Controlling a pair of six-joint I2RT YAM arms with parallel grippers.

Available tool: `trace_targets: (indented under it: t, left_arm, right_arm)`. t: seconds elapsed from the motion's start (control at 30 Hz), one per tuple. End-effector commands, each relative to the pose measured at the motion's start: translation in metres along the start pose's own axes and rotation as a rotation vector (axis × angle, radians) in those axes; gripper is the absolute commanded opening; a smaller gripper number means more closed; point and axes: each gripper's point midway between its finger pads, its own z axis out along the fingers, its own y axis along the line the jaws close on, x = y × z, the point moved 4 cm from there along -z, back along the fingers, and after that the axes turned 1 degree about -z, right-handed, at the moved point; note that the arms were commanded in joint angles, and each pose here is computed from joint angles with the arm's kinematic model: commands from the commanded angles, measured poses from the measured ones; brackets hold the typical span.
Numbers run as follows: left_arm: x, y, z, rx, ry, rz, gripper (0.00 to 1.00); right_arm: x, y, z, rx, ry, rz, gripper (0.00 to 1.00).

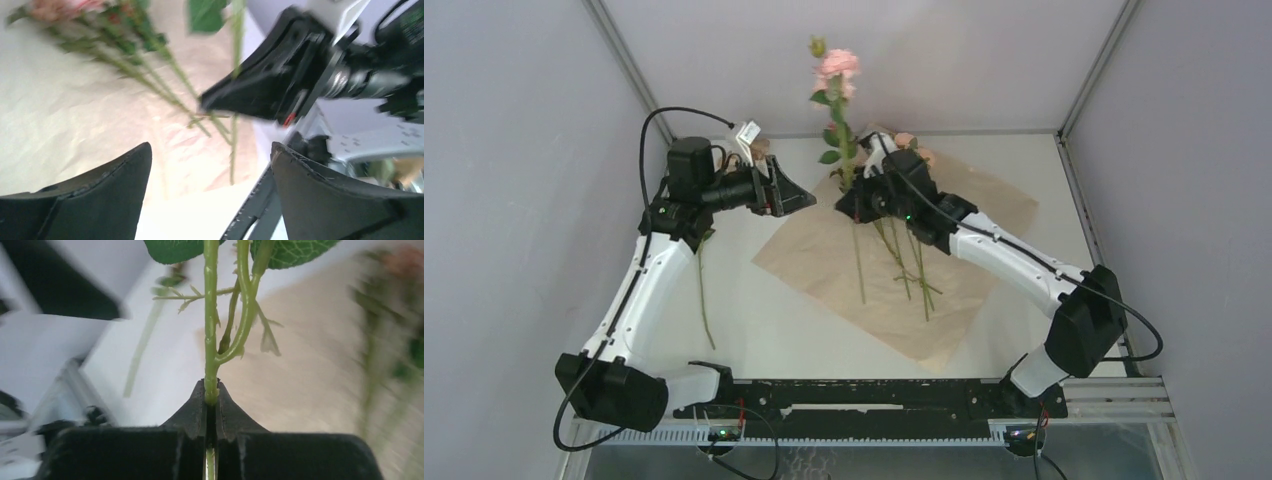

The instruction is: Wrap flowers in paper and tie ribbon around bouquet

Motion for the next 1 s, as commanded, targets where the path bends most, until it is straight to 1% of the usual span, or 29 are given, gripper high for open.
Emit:
trace_targets:
  t: [0.0,0.03,0.1,0.2,0.27,0.3,0.33,0.37,0.4,0.43,0.47,0.53,0.6,0.7,0.8,0.87,0.97]
  left_arm:
    - [0.029,0.073,-0.012,-0.326,0.054,0.003,0.92]
    - [0.038,0.089,-0.013,-0.378,0.073,-0.009,0.90]
    - [0.064,0.118,-0.012,-0.465,0.135,-0.034,0.79]
    - [0.101,0.144,-0.007,-0.528,0.197,-0.098,0.71]
    - [0.117,0.156,-0.006,-0.566,0.215,-0.134,0.66]
    - [0.122,0.163,-0.006,-0.597,0.218,-0.152,0.65]
    - [0.125,0.166,-0.006,-0.609,0.219,-0.160,0.65]
    - [0.130,0.170,-0.005,-0.620,0.217,-0.170,0.65]
    - [0.134,0.173,-0.005,-0.634,0.206,-0.183,0.66]
    - [0.140,0.175,-0.005,-0.648,0.187,-0.213,0.66]
    - [0.148,0.178,-0.005,-0.662,0.169,-0.238,0.67]
    - [0.164,0.185,-0.006,-0.698,0.128,-0.296,0.70]
    - [0.177,0.190,-0.007,-0.724,0.116,-0.355,0.77]
    - [0.186,0.199,-0.006,-0.742,0.125,-0.464,0.84]
    - [0.196,0.201,0.000,-0.728,0.143,-0.538,0.85]
    - [0.205,0.204,0.000,-0.737,0.140,-0.566,0.86]
    - [0.213,0.210,0.000,-0.758,0.138,-0.578,0.87]
  right_arm:
    - [0.031,-0.110,-0.027,0.366,0.198,0.011,0.00]
    - [0.040,-0.131,-0.029,0.434,0.242,0.015,0.00]
    - [0.053,-0.164,-0.029,0.532,0.305,-0.021,0.00]
    - [0.065,-0.185,-0.018,0.561,0.369,-0.065,0.00]
    - [0.071,-0.198,-0.008,0.584,0.385,-0.077,0.00]
    - [0.069,-0.206,-0.005,0.603,0.381,-0.073,0.02]
    - [0.072,-0.213,-0.001,0.627,0.388,-0.064,0.06]
    - [0.072,-0.222,0.001,0.658,0.396,-0.056,0.15]
    - [0.071,-0.229,0.002,0.696,0.403,-0.057,0.25]
    - [0.066,-0.234,0.003,0.733,0.407,-0.068,0.42]
    - [0.064,-0.238,0.002,0.765,0.422,-0.077,0.51]
    - [0.060,-0.239,-0.004,0.829,0.437,-0.098,0.59]
    - [0.055,-0.230,-0.012,0.868,0.427,-0.130,0.63]
    - [0.052,-0.197,-0.023,0.863,0.387,-0.187,0.65]
    - [0.069,-0.150,-0.024,0.702,0.381,-0.167,0.63]
    - [0.085,-0.120,-0.020,0.589,0.382,-0.108,0.59]
    - [0.110,-0.085,-0.001,0.434,0.400,-0.049,0.53]
